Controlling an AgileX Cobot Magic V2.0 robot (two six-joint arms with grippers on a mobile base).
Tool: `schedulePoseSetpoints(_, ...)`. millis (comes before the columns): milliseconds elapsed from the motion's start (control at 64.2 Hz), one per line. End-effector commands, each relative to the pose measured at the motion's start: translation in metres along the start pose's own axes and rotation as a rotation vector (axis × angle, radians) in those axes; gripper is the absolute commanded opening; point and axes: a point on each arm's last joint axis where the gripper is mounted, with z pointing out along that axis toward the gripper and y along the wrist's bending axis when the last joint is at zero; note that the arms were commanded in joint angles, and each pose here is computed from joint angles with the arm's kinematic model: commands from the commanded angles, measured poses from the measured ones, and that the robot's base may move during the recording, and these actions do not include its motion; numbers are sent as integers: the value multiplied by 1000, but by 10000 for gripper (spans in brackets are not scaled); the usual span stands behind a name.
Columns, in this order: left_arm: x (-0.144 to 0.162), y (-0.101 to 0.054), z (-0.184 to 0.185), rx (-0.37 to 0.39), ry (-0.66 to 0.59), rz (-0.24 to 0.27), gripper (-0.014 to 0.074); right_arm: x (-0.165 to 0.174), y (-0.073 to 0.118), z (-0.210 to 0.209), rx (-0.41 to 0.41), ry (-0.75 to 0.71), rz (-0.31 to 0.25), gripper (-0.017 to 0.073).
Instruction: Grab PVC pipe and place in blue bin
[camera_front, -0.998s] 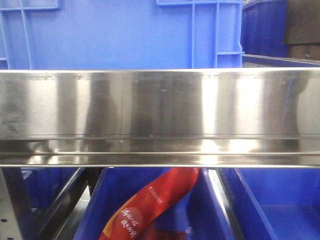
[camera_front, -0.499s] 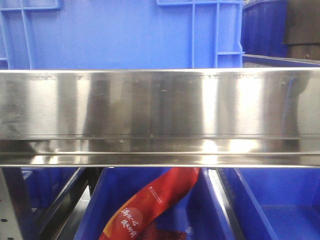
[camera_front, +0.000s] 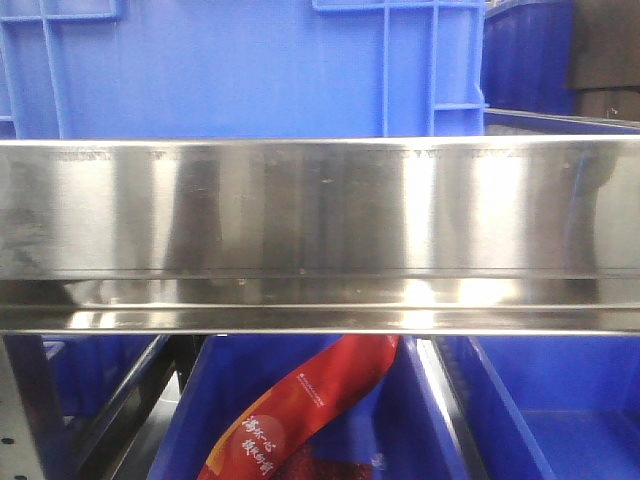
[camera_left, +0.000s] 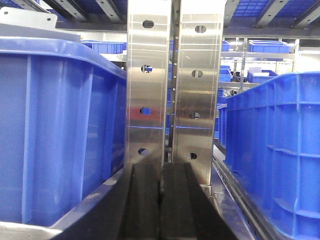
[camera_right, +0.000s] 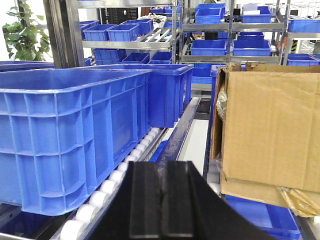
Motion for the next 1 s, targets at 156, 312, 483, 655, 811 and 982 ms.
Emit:
schedulePoseSetpoints(156,-3,0,0,5,-27,0,-111,-1,0,-1,4,-18,-1,-167)
schedulePoseSetpoints(312,-3,0,0,5,-27,0,-111,-1,0,-1,4,-18,-1,-167)
schedulePoseSetpoints(483,-3,0,0,5,-27,0,-111,-1,0,-1,4,-18,-1,-167)
schedulePoseSetpoints(655,-3,0,0,5,-27,0,-111,-1,0,-1,4,-18,-1,-167)
schedulePoseSetpoints(811,-3,0,0,5,-27,0,-111,-1,0,-1,4,-18,-1,-167)
schedulePoseSetpoints(982,-3,0,0,5,-27,0,-111,1,0,-1,6,-1,-1,-167)
